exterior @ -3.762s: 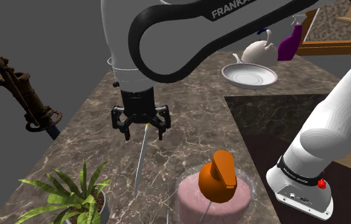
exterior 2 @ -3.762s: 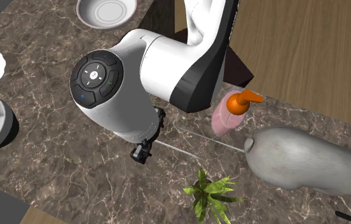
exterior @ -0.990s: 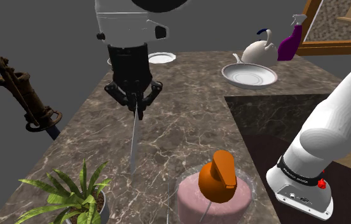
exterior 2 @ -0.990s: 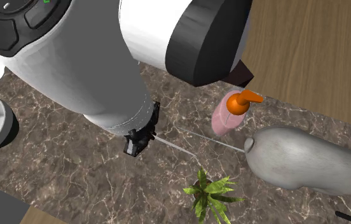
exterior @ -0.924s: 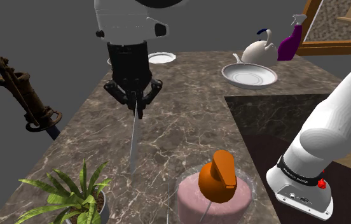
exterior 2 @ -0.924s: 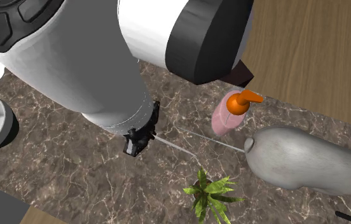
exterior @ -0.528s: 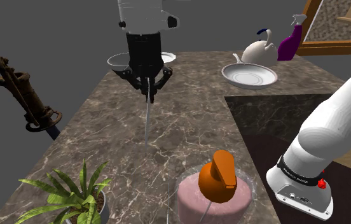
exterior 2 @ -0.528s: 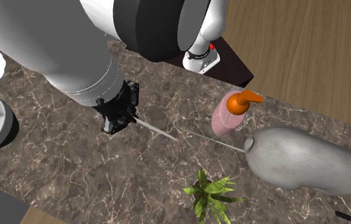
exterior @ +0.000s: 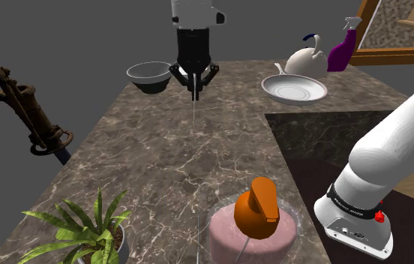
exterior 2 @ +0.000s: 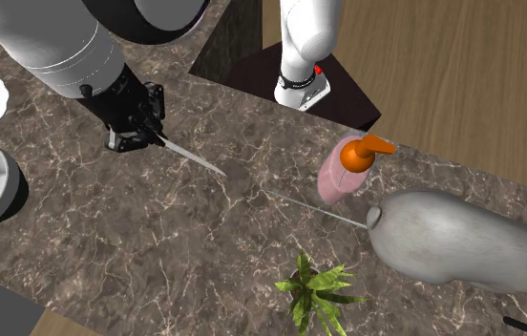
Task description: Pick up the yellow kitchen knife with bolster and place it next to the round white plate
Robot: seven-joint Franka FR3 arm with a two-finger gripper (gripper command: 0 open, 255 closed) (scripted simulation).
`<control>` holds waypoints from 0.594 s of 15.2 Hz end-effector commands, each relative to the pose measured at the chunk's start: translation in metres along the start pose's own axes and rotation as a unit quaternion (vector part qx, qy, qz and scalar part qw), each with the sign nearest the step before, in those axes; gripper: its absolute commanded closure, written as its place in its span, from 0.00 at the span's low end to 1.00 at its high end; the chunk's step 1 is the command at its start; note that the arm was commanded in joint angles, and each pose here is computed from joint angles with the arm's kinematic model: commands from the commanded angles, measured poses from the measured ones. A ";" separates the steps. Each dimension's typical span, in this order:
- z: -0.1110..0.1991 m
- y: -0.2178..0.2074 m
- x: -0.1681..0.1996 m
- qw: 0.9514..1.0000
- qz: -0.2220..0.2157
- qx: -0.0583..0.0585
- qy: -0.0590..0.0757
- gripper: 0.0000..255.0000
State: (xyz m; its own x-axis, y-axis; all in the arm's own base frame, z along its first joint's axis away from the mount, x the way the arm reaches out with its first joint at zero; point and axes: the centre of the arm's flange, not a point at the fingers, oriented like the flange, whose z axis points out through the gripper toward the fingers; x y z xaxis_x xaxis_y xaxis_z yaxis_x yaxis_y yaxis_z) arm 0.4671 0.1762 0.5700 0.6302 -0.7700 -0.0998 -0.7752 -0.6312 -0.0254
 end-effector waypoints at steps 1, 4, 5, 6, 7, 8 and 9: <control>-0.004 0.007 0.022 1.000 -0.001 0.000 0.000 1.00; -0.008 0.021 0.059 1.000 -0.001 0.000 0.000 1.00; -0.010 0.026 0.071 1.000 -0.001 0.000 0.000 1.00; -0.011 0.030 0.084 1.000 -0.001 0.000 0.000 1.00; -0.013 0.035 0.096 1.000 -0.001 0.000 0.000 1.00; -0.014 0.039 0.108 1.000 -0.001 0.000 0.000 1.00; -0.016 0.044 0.121 1.000 -0.001 0.000 0.000 1.00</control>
State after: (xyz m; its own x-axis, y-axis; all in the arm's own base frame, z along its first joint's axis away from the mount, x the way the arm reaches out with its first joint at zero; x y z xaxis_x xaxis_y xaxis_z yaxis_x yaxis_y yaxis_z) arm 0.5055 0.0653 0.5710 0.6307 -0.7696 -0.0999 -0.7748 -0.6317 -0.0255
